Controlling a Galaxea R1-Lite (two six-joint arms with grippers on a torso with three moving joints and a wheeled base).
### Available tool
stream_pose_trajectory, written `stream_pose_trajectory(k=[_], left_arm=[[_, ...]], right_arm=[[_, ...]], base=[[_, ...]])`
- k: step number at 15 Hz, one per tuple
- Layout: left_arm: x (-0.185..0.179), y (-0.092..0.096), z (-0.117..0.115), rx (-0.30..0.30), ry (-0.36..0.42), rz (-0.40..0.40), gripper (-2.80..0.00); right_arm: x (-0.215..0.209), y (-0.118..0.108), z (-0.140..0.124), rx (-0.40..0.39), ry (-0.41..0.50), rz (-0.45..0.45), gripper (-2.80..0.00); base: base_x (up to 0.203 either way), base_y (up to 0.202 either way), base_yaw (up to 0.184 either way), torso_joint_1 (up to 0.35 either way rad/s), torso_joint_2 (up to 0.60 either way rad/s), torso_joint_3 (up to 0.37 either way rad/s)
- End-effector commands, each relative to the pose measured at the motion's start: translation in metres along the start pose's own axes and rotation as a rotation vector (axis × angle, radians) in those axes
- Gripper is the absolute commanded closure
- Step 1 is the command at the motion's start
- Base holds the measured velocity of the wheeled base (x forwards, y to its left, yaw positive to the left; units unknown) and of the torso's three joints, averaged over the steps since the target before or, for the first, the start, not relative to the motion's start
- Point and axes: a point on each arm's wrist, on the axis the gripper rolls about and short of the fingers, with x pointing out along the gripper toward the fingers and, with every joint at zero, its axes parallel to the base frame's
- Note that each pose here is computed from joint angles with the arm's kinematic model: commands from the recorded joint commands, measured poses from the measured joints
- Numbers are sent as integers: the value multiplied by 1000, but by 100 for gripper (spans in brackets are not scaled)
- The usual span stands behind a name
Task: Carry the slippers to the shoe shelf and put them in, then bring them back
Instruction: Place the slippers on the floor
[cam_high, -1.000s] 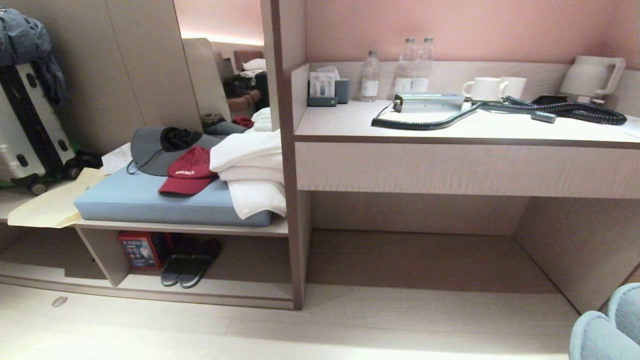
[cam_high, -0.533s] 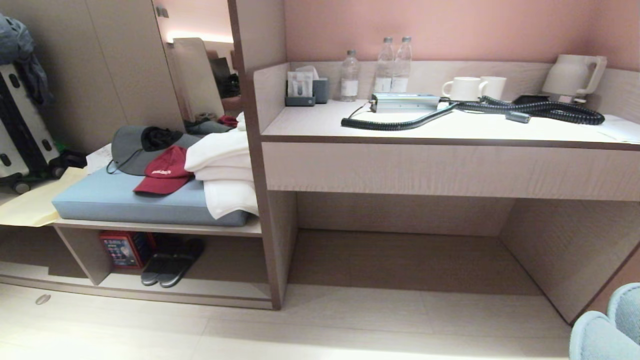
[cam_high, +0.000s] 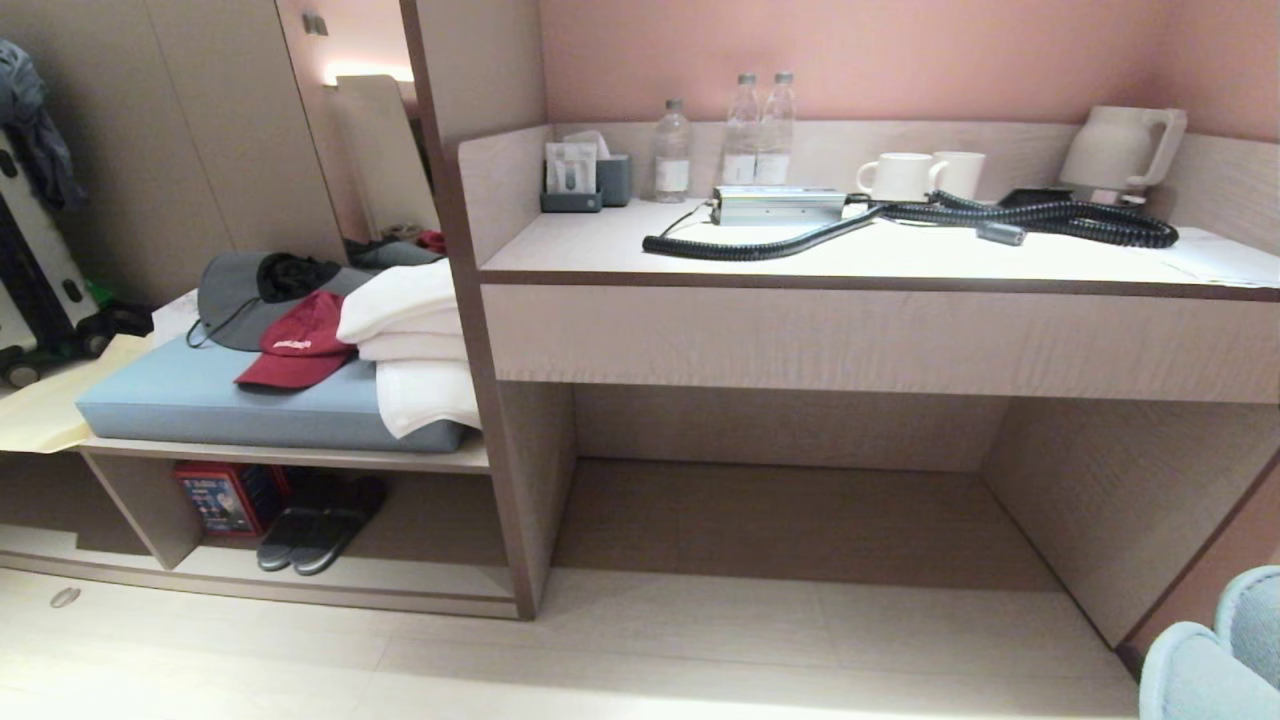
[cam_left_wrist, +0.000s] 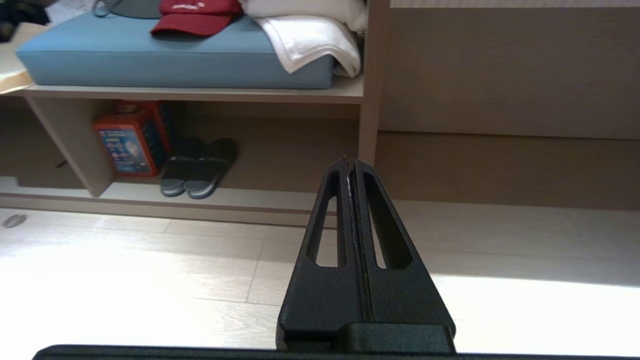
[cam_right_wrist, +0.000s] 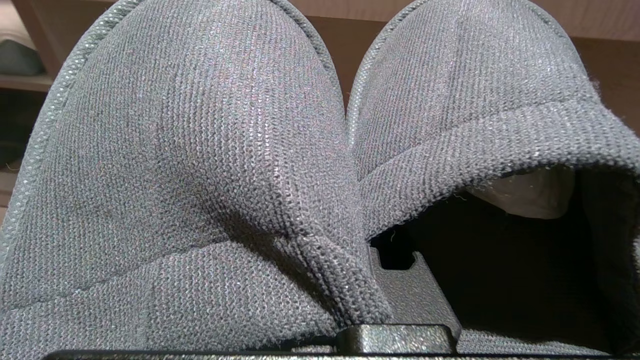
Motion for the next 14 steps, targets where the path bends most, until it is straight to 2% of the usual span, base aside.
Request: stream_pose_trajectory(k=[1,5,14], left_arm=[[0,0,0,0,0,1,0],[0,0,0,0,0,1,0],[0,0,0,-2,0,1,0]], right_arm=[[0,0,0,0,2,0,0],[0,0,0,0,2,-1,0],[0,0,0,0,2,0,0]], base=[[0,0,0,0,0,0],[0,0,0,1,2,-32],[0,0,0,2,2,-190]])
